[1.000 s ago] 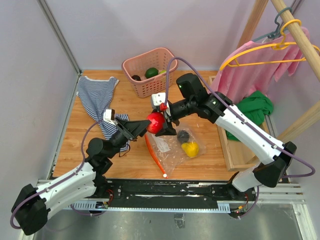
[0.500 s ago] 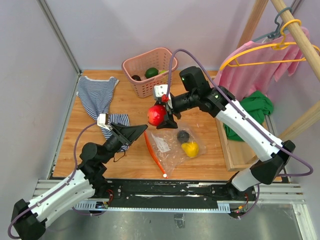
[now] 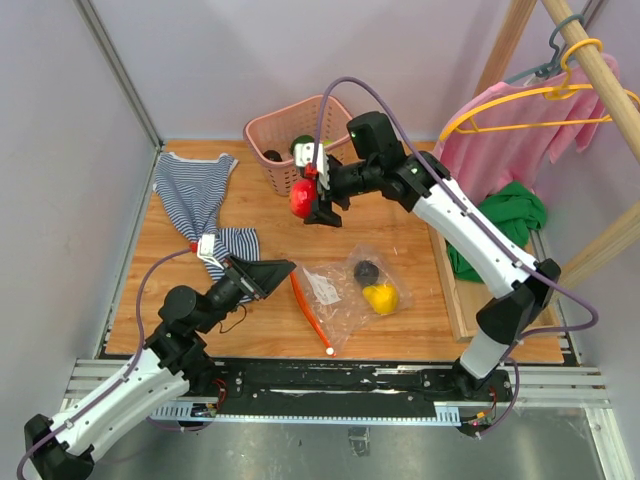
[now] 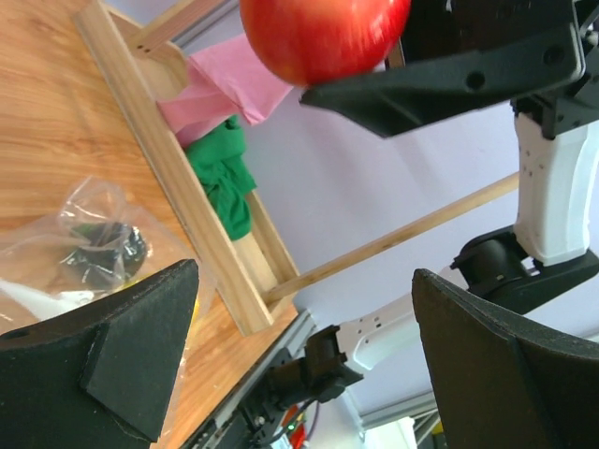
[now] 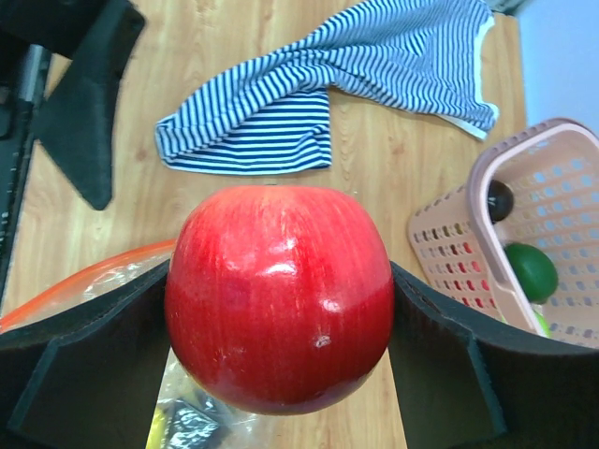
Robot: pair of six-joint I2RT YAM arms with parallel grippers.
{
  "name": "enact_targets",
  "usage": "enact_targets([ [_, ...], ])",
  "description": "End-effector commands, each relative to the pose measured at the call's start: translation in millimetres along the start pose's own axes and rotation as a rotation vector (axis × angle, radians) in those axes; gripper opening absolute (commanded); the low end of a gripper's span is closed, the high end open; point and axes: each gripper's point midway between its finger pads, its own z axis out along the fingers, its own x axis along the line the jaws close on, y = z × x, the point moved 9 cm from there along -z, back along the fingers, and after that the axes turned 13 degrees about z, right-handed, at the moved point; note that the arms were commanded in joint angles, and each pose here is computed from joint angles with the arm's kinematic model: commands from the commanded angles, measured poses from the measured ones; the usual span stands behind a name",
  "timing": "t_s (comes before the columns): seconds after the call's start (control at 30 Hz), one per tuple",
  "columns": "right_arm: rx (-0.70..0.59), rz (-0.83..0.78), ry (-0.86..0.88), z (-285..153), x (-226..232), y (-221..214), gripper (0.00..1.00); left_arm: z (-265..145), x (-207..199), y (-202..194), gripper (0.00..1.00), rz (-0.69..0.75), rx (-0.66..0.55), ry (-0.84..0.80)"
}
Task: Open the zip-top bag and remove the fake food
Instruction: Pick up the fake fruit from the zipper food storage bag, then place the fake fruit in the bin.
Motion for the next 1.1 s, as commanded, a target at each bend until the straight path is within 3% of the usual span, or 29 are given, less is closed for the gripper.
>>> enact_targets([
  [0.0,-0.010,-0.035,-0.125,-5.5,-30.0,11.7,0.27,-5.0,1.8,3.9,0.99,0.074,0.002,0.052],
  [0.87,-0.002,-0.195,-0.462,30.1,-139.5,5.1,0.20,-23.4,26.8,-8.1,0.99,0.145,0.051,0.204],
  [1.07,-0.034,-0.147,-0.539,37.9,-172.3,-5.8,0.18,-29.9,34.2,-12.0,0.99,0.145,0.045,0.233],
])
